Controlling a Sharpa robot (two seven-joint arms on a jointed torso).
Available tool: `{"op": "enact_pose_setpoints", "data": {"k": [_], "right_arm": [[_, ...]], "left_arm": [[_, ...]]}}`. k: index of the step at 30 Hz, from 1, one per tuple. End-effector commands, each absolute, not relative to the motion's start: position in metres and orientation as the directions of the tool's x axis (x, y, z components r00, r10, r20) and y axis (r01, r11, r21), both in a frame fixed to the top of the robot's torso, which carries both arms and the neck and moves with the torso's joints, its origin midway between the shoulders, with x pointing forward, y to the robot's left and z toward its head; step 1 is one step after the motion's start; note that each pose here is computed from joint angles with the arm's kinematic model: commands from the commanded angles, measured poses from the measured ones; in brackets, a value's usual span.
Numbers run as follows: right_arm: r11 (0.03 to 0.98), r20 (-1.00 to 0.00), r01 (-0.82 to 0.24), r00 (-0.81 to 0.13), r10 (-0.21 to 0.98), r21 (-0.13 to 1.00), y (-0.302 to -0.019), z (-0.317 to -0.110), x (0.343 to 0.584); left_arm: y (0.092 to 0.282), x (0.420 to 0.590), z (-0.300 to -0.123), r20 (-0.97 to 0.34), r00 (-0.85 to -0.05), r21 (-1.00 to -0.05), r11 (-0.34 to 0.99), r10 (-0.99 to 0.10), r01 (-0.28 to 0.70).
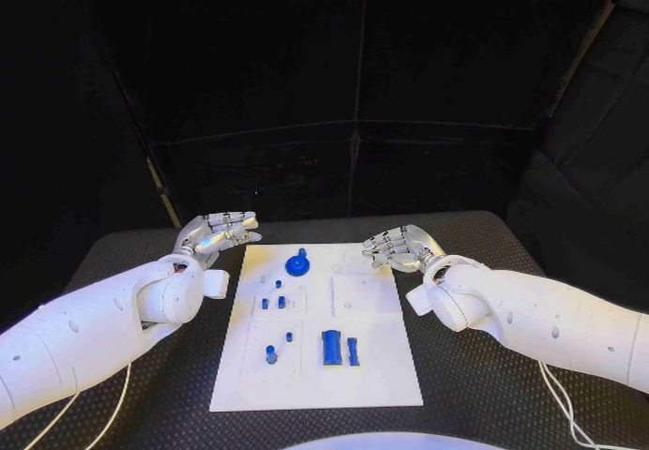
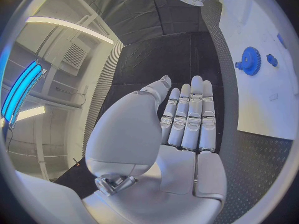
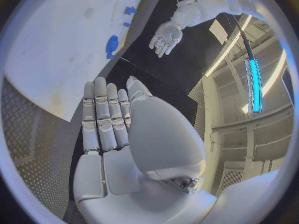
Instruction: Assemble the parts on the task board
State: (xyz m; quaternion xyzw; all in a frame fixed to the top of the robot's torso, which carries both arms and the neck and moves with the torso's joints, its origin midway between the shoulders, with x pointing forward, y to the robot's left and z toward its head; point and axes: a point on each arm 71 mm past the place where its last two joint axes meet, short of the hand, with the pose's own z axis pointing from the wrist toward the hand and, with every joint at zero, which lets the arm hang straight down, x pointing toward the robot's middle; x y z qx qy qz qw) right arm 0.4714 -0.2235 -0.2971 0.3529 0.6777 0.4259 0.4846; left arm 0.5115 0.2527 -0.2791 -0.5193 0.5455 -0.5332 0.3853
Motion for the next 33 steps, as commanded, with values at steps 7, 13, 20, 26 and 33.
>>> {"op": "enact_pose_setpoints", "data": {"k": [7, 13, 20, 26, 33], "right_arm": [[0.069, -0.052, 0.068, -0.225, 0.973, 0.995, -0.221, -0.311, 0.512], [0.129, -0.108, 0.092, -0.209, 0.972, 0.987, -0.214, -0.318, 0.516], [0.110, -0.095, 0.073, -0.189, 0.977, 0.991, -0.212, -0.307, 0.514], [0.068, -0.062, 0.036, -0.139, 0.988, 0.997, -0.205, -0.282, 0.505], [0.016, -0.016, 0.005, -0.068, 0.998, 1.000, -0.197, -0.248, 0.484]], "left_arm": [[0.249, 0.529, -0.289, 0.150, -0.040, -0.985, -0.146, -0.988, -0.089], [0.243, 0.531, -0.296, 0.141, -0.058, -0.984, -0.133, -0.988, -0.121], [0.237, 0.527, -0.289, 0.127, -0.055, -0.987, -0.121, -0.990, -0.109], [0.224, 0.514, -0.271, 0.094, -0.047, -0.993, -0.090, -0.994, -0.079], [0.205, 0.487, -0.245, 0.045, -0.032, -0.998, -0.044, -0.998, -0.034]]}}
